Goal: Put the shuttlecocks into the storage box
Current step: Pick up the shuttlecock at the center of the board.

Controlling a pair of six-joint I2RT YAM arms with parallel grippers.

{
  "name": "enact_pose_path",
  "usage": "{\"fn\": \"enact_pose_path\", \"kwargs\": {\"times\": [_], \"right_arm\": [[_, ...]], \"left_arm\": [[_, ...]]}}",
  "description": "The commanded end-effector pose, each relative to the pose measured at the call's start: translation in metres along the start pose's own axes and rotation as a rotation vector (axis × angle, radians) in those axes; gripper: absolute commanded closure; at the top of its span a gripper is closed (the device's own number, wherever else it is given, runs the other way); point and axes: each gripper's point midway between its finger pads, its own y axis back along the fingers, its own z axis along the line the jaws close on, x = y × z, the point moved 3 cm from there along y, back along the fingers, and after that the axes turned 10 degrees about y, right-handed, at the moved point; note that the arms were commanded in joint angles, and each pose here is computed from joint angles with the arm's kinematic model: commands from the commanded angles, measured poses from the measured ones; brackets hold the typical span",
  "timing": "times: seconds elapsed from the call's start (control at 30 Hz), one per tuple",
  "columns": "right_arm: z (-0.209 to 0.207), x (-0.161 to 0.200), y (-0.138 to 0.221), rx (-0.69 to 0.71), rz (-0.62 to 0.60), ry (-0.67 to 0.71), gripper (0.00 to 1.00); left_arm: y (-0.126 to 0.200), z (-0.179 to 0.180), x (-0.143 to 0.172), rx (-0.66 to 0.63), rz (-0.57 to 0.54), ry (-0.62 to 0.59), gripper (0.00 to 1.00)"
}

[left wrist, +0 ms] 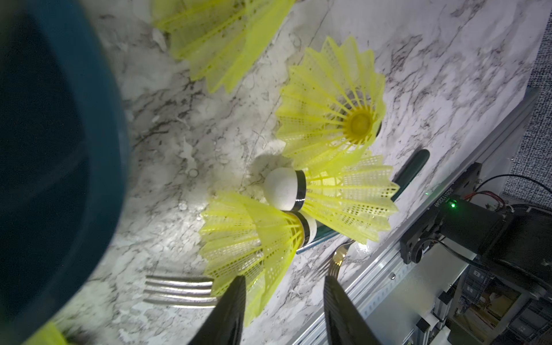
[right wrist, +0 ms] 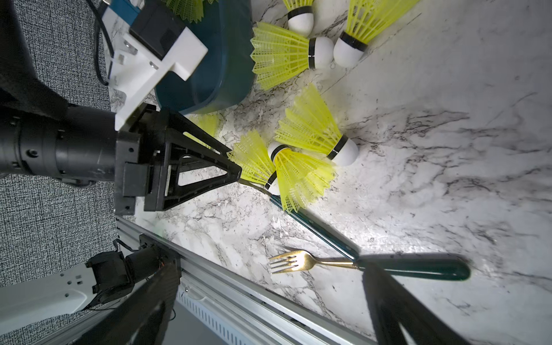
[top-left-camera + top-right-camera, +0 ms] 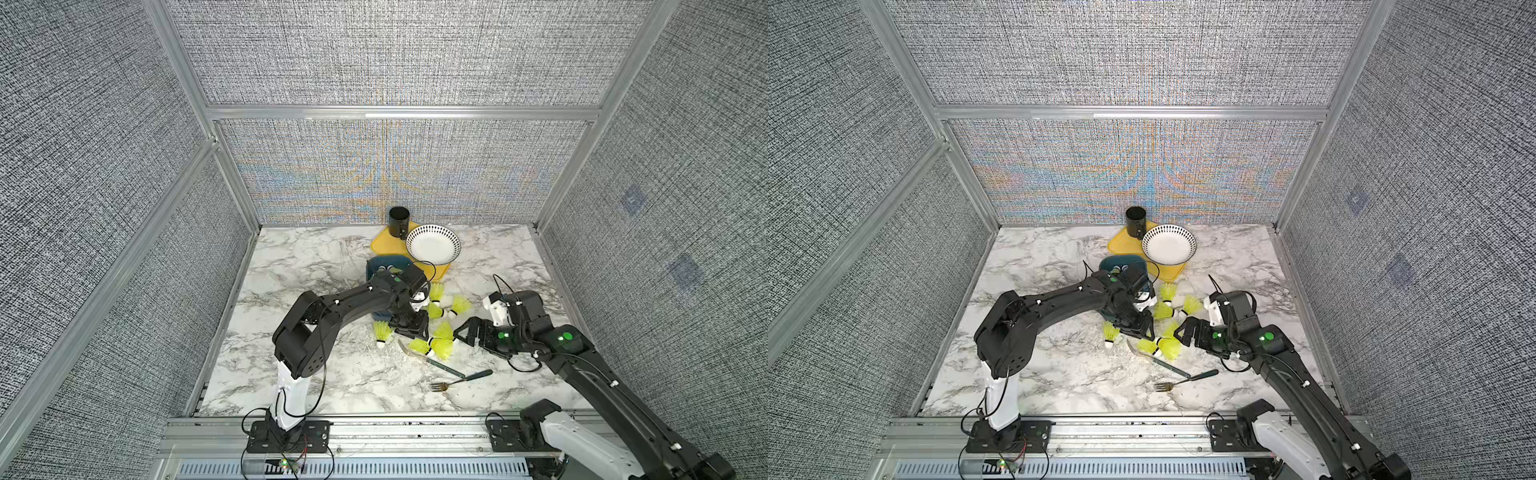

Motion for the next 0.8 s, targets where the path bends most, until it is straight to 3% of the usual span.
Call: {"fn": "enact_pose_path", "kwargs": {"times": [0.0,0.2,0.4,0.77], "right_arm": [[0.002,-0.001,0.000,-0.009,0.006,0.006,0.02],[0.001,-0.002,-0.002,-0.008,0.006,0.005,0.02],[0.002,-0.003,-0.003,-0.012,0.009,0.007,0.02],[0.013,-0.009,0.005,-0.062,-0.023,0.050,0.02]], "left_arm": [[-0.006,0.001,0.001,0.010,0.029,-0.012,0.63],[-0.009,0.003,0.005,0.016,0.041,-0.003,0.74],[-0.008,0.002,0.005,0.028,0.033,0.012,0.98],[0.028,-0.016,0.024,0.130,-0.040,0.099,0.98]]}}
